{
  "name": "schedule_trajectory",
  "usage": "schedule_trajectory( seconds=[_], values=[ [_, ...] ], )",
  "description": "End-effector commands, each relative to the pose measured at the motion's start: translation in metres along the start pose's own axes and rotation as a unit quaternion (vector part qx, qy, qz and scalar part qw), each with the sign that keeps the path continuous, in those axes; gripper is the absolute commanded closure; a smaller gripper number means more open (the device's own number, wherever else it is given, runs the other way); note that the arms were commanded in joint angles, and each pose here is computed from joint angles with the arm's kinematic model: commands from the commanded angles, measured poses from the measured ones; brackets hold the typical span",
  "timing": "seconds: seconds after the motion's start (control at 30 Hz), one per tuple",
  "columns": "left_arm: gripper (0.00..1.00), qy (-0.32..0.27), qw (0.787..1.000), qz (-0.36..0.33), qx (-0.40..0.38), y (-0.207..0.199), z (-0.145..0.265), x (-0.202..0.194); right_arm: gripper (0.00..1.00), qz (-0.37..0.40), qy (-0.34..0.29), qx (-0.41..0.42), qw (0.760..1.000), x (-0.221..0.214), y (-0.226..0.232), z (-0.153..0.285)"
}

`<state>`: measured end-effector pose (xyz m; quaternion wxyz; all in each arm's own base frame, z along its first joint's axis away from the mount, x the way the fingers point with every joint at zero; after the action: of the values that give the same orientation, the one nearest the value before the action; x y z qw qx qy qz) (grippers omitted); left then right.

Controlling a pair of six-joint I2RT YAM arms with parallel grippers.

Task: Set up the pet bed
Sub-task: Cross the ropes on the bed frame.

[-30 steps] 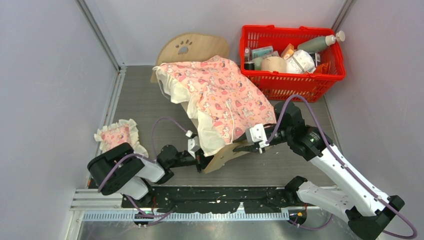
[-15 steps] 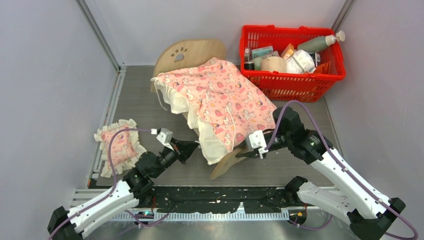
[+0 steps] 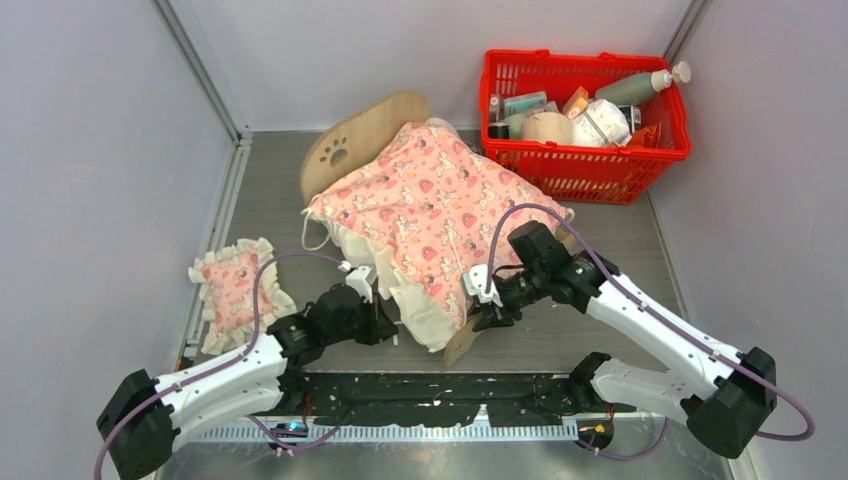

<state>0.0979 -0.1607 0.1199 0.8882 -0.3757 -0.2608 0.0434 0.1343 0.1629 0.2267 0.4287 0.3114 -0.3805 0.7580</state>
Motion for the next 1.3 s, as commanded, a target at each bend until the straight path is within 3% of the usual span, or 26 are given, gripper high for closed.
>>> schedule_trajectory(
  seconds=[0.0,0.13,0.3,0.43,0.67,1.27],
  values=[
    [1.00,0.054,0.998,0.032,-0.010,-0.001,-0.003,-0.013,0.94,0.010,0.127,-0.193,0.973,-0.018,-0.057,0.024],
    [1.00,0.077,0.996,0.024,-0.024,-0.001,-0.003,-0.024,0.72,-0.034,0.128,-0.216,0.967,-0.015,-0.059,0.026],
    [1.00,0.083,0.995,0.026,-0.049,-0.001,0.000,-0.038,0.47,-0.097,0.046,-0.263,0.959,0.008,-0.049,0.031],
    [1.00,0.079,0.995,0.027,-0.050,0.001,0.000,-0.044,0.31,-0.141,-0.025,-0.321,0.936,0.028,-0.054,0.038],
    [1.00,0.080,0.995,0.024,-0.054,-0.002,0.000,-0.053,0.37,-0.293,-0.042,-0.409,0.863,0.029,-0.078,0.035],
    [1.00,0.072,0.991,0.041,-0.108,-0.017,0.022,-0.060,0.41,-0.331,0.088,-0.411,0.845,0.003,-0.102,-0.023]
  ],
)
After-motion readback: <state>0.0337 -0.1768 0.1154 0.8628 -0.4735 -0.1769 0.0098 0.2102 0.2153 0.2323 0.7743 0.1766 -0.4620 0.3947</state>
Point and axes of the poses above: each gripper's point midway between its finger pads, its own z axis back along the fingers, its own y axis along the line the jaws close on, x = y × z, the point moved 9 cm from there along z, back along the fingers, and after that the axes turned 15 degrees about z, right-handed, at the moved point
